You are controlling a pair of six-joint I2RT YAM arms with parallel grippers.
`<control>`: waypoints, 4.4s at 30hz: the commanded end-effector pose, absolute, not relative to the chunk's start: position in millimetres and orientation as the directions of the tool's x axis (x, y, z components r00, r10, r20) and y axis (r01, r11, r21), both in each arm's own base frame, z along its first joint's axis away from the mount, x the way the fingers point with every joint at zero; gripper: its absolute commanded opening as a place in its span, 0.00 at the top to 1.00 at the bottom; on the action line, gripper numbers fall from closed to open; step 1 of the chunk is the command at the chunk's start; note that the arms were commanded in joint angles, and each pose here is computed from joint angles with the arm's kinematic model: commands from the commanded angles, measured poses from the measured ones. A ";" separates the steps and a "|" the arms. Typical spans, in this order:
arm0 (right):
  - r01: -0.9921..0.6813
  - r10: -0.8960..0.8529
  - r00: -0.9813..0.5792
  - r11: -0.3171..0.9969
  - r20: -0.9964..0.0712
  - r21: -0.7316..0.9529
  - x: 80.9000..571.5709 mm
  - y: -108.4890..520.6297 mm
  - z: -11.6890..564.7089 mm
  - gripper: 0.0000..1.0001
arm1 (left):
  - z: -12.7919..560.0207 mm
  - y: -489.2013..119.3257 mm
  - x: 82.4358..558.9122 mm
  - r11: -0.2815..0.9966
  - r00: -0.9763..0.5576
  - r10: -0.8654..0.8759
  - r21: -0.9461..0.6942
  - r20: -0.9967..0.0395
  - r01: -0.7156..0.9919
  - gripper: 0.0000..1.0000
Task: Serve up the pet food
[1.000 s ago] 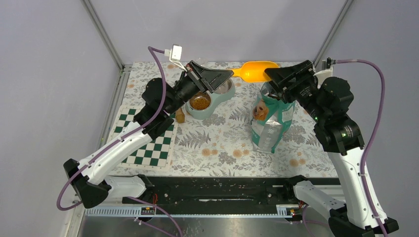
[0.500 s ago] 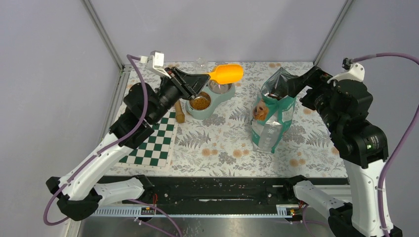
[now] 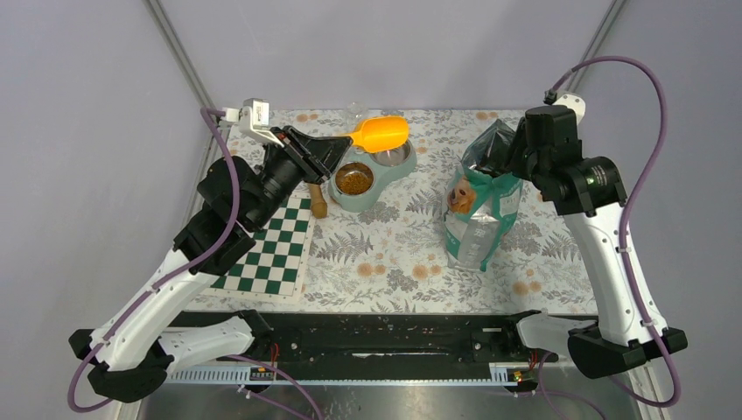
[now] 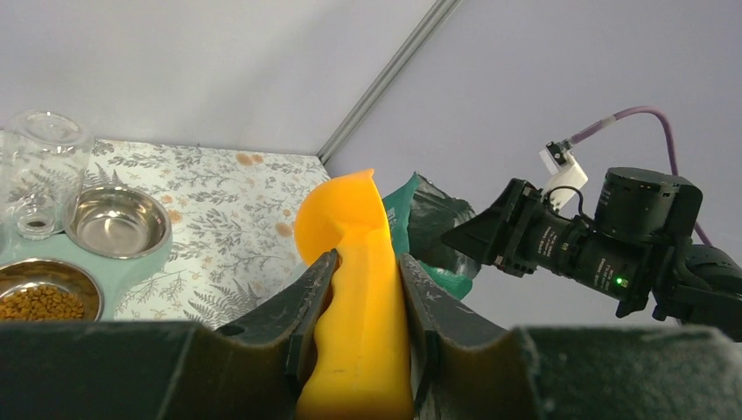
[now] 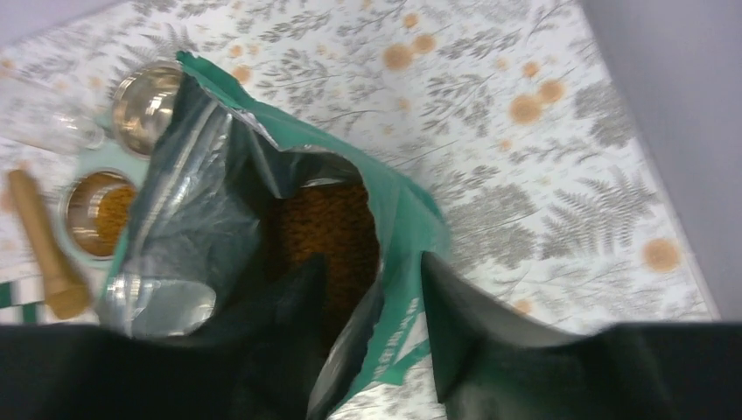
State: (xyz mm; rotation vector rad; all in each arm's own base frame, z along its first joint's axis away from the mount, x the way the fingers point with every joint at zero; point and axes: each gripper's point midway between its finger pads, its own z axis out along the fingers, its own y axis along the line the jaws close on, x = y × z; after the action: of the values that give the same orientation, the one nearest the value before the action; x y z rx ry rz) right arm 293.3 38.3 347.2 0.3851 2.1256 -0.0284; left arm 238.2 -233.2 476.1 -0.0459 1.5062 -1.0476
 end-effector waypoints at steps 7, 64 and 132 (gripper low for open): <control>0.401 0.194 -0.397 0.916 -0.897 0.021 309.7 -20.8 384.4 1.00 | 484.6 -213.6 235.2 0.613 -0.212 -0.597 -0.610 -0.774 0.502 1.00; 0.080 0.104 -0.623 0.994 -0.776 0.070 280.2 89.4 289.1 1.00 | 416.9 -314.5 242.3 0.339 -0.604 -0.509 -0.788 -0.613 0.514 1.00; 0.038 0.207 -0.581 0.973 -0.787 0.227 277.5 148.0 309.7 1.00 | 276.8 -359.0 281.2 0.229 -0.738 -0.554 -0.923 -0.385 0.310 1.00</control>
State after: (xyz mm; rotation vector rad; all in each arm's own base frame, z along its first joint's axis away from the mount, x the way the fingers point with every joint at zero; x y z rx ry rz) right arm 266.5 143.3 252.6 0.1084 2.3401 0.1073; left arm 276.8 -376.1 249.0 -0.2339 1.8910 -1.6403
